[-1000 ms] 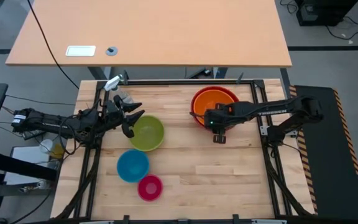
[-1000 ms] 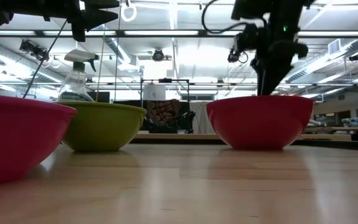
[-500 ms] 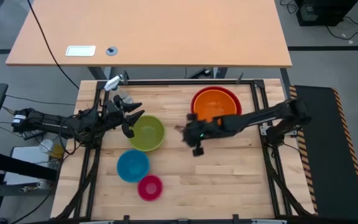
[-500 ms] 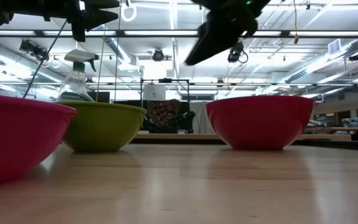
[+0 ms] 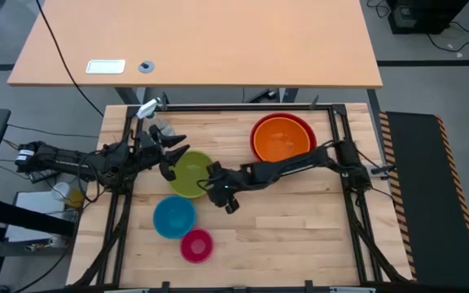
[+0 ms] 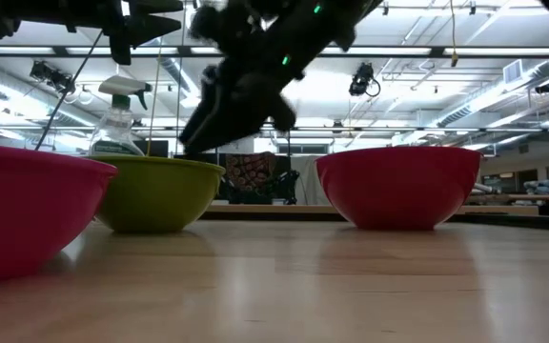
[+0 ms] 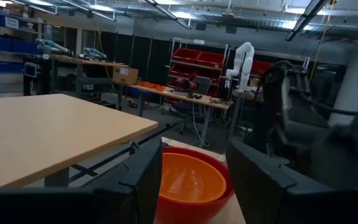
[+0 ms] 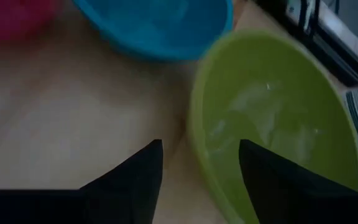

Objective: Nest bowls inside each other
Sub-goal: Stack the green bowl on top of the orange bowl

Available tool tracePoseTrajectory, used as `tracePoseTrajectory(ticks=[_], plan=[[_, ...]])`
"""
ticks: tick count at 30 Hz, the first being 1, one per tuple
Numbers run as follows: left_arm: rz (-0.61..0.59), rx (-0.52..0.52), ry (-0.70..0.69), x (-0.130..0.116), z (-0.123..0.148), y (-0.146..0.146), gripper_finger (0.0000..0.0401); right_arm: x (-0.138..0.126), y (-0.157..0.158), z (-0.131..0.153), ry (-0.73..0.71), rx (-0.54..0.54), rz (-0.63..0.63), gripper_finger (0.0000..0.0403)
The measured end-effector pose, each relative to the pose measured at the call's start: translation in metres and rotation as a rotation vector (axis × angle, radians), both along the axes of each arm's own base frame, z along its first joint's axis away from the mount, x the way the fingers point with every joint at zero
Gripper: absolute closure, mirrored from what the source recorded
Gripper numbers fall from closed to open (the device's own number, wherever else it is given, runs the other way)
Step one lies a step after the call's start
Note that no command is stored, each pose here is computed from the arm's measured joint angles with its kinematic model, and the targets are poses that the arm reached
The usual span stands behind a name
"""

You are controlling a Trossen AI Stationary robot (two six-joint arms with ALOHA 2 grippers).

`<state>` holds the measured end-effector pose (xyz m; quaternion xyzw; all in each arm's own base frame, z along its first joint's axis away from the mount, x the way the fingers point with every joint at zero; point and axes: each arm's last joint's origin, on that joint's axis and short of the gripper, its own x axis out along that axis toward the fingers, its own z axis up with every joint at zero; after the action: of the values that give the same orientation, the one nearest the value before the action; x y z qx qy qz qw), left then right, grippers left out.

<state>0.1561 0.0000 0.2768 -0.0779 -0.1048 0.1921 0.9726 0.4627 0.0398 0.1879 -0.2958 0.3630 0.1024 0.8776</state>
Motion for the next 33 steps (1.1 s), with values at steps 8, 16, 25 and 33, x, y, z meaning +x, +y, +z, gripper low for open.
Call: tracePoseTrajectory(ticks=[8, 16, 25, 33], plan=[[-0.006, 0.013, 0.029, 0.0, -0.002, -0.001, 0.022, 0.01, -0.014, -0.021, 0.054, -0.127, -0.04, 0.0255], [0.103, -0.018, 0.145, 0.005, -0.015, 0.01, 0.022, 0.008, -0.019, -0.019, 0.073, -0.111, -0.054, 0.0364], [0.139, -0.035, 0.166, 0.009, -0.02, 0.015, 0.022, -0.001, -0.014, -0.01, 0.119, -0.239, -0.105, 0.0366], [0.129, -0.026, 0.221, 0.014, -0.009, 0.014, 0.022, -0.02, -0.015, 0.033, 0.098, -0.357, -0.209, 0.0367]])
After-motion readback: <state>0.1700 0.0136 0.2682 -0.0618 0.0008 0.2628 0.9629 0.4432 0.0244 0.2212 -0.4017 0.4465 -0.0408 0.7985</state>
